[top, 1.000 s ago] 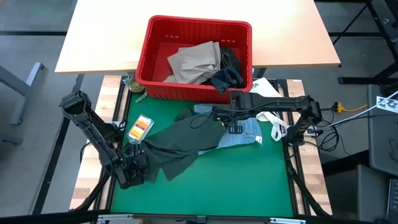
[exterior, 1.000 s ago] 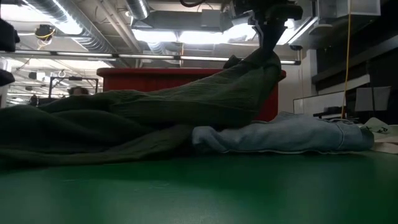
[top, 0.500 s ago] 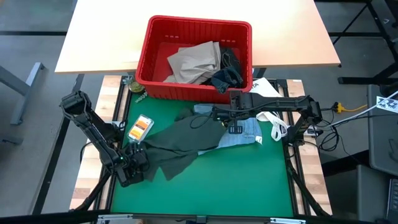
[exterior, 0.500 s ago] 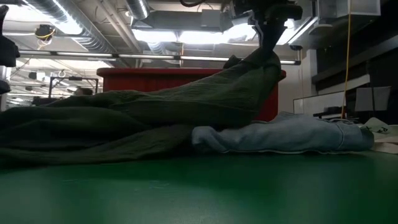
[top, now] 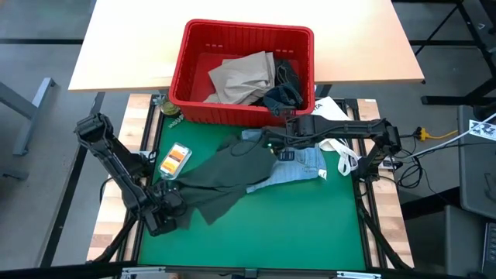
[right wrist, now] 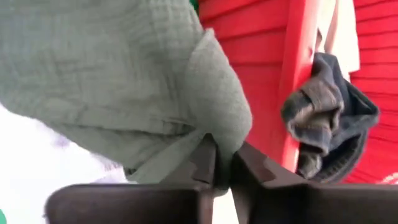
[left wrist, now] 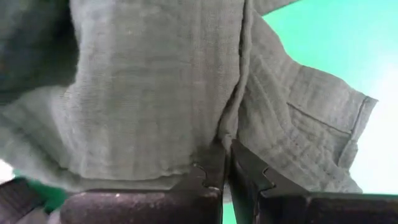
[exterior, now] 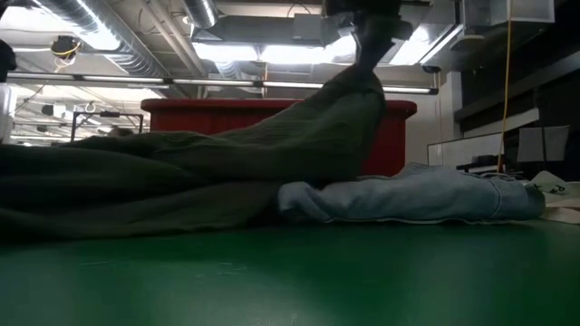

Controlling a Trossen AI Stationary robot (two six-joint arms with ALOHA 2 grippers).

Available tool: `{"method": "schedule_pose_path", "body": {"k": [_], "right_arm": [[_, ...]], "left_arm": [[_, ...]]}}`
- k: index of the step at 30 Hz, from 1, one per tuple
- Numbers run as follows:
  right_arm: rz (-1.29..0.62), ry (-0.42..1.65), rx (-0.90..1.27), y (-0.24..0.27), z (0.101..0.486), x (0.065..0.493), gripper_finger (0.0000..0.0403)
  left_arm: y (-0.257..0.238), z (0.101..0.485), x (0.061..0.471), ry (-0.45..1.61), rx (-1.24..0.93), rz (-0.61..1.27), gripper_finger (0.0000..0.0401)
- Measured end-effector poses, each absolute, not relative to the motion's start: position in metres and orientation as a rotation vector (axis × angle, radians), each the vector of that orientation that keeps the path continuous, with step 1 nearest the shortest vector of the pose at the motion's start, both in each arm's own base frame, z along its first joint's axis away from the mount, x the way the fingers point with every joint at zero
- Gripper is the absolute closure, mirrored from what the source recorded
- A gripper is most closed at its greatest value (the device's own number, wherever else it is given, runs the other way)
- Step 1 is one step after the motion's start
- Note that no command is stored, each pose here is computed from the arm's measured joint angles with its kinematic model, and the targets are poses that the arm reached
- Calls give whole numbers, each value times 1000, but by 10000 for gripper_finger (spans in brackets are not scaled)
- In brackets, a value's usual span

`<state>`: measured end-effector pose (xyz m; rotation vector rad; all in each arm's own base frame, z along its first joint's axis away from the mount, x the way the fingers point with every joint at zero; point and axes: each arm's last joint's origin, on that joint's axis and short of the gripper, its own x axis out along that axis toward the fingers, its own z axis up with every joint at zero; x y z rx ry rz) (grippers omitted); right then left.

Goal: Fold Laundry from Bin
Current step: Fold the green polo shirt

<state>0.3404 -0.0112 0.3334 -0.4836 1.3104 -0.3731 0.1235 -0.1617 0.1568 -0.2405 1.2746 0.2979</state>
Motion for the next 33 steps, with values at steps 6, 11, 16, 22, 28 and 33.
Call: {"method": "schedule_pose_path", "body": {"k": [6,11,16,22,28,33], "right_arm": [[-375,1286,-446,-18,334,343,266],[-377,1336,-445,-24,333,339,221],[-335,1466,-450,-27,330,327,206],[-109,1487,-281,-12,328,325,205],[115,1356,-295,35,315,337,205],[113,1283,-544,79,290,337,205]], "left_arm": [[-161,162,122,1314,-217,318,397],[-161,162,122,1312,-217,319,398],[-161,162,122,1309,-219,319,398],[-162,162,122,1304,-239,333,396],[-163,163,124,1277,-248,331,395],[-163,163,124,1268,-249,330,394]]}}
